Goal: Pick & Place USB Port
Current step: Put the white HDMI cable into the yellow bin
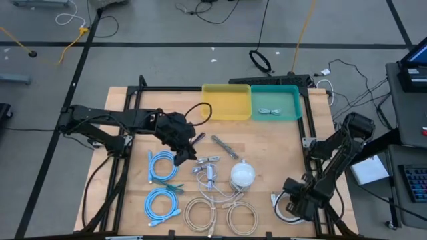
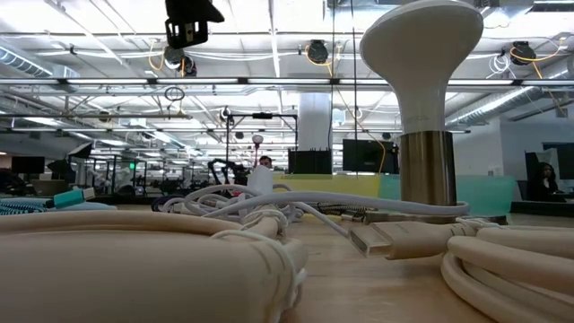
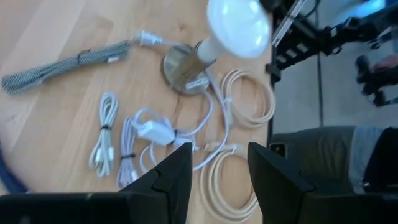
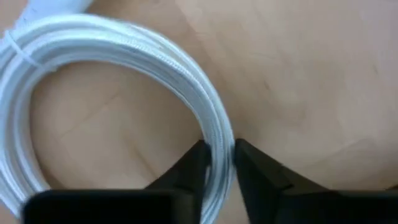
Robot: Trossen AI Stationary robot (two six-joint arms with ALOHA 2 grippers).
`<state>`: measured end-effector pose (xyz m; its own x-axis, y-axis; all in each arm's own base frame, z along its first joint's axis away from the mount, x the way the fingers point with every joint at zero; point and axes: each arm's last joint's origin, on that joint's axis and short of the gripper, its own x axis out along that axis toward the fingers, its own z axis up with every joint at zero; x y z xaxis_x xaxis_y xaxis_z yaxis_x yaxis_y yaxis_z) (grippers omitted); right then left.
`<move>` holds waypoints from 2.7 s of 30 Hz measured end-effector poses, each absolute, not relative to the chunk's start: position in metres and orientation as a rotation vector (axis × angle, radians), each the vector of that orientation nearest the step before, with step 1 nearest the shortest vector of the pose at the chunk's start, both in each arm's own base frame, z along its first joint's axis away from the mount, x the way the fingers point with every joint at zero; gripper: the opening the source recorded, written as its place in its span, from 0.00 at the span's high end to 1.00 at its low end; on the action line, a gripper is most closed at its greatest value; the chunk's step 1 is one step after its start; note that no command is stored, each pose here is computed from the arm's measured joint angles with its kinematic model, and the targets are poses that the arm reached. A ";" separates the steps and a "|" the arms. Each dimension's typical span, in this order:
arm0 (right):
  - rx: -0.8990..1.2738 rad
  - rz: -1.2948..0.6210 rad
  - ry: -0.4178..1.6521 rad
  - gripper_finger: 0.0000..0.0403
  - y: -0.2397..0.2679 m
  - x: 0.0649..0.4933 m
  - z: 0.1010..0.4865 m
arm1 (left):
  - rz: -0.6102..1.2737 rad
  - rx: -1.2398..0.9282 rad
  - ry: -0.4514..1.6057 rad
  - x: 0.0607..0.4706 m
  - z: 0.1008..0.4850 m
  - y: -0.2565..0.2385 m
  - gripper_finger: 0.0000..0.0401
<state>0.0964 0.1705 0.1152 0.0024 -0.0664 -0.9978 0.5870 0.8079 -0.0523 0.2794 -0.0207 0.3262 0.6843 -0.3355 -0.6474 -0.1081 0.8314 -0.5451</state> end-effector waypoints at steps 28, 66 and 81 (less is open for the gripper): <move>0.424 -0.960 0.811 0.97 0.064 0.137 0.264 | 0.217 -0.634 0.479 0.294 0.343 0.020 0.61; -0.029 -0.705 0.503 0.97 -0.035 0.267 0.321 | -0.037 -0.850 0.376 0.319 0.328 0.106 0.41; 0.021 -0.716 0.473 0.97 -0.035 0.280 0.313 | -0.090 -0.857 0.314 0.328 0.330 0.104 0.35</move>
